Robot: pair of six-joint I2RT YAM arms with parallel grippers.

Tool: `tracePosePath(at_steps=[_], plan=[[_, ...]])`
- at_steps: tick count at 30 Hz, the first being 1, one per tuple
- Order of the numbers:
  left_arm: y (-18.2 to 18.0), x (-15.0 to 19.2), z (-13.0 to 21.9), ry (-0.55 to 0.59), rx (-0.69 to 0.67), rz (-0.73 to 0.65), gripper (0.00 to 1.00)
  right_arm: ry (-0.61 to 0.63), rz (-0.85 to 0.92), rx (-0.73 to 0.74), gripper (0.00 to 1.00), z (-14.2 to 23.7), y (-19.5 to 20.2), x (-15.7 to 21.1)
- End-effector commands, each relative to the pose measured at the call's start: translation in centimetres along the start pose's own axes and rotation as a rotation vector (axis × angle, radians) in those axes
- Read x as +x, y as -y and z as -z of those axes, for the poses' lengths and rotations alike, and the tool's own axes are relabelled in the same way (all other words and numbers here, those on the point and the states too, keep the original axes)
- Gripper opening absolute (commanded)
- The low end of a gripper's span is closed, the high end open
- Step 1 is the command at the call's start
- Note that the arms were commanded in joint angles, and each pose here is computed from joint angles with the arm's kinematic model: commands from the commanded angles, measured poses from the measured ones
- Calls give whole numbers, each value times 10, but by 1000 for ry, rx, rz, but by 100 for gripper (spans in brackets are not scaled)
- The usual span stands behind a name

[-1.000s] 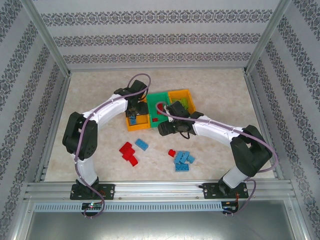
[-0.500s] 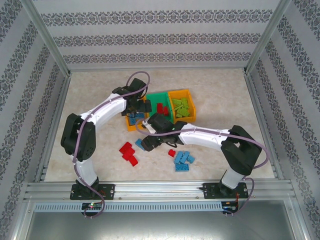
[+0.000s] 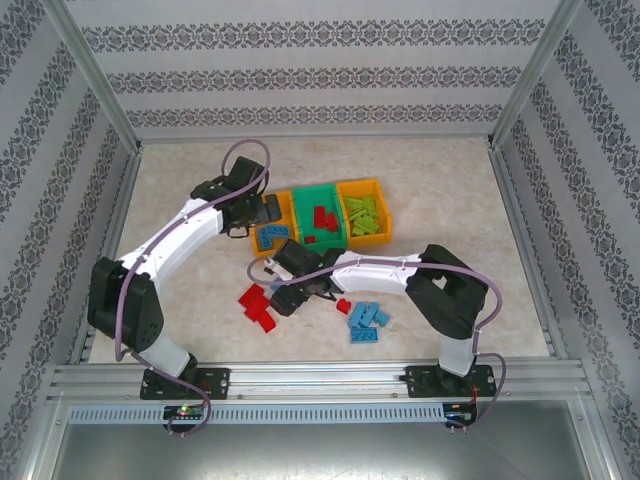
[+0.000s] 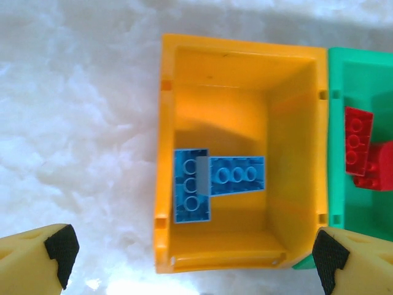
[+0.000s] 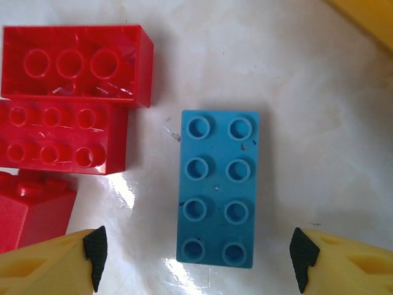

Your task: Sort the legos into containers by color

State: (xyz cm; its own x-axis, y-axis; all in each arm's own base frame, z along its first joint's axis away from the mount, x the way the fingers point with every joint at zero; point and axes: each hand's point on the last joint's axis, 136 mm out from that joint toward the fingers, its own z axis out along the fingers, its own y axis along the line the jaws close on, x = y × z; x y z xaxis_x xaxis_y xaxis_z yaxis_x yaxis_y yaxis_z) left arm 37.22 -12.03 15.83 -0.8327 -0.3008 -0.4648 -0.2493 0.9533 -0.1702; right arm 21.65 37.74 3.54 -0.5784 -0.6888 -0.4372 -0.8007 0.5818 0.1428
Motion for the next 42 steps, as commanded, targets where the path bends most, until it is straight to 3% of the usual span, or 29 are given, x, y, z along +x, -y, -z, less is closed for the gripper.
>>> tracePosePath(at_steps=[1, 8, 17, 20, 31, 42], plan=[[-21, -1, 6, 24, -27, 61, 99, -45, 33, 37, 78, -7, 2, 4], [-38, 6, 8, 15, -34, 97, 99, -99, 44, 90, 66, -19, 12, 7], [-49, 14, 6, 1, -49, 111, 99, -49, 48, 114, 30, -7, 14, -6], [-51, 16, 5, 0, -53, 114, 99, 5, 46, 102, 25, 8, 11, -21], [-63, 22, 8, 13, -78, 125, 99, 240, -85, 21, 24, 73, 32, -91], [-71, 35, 6, -1, -80, 145, 99, 290, -412, -20, 24, 66, 95, -142]])
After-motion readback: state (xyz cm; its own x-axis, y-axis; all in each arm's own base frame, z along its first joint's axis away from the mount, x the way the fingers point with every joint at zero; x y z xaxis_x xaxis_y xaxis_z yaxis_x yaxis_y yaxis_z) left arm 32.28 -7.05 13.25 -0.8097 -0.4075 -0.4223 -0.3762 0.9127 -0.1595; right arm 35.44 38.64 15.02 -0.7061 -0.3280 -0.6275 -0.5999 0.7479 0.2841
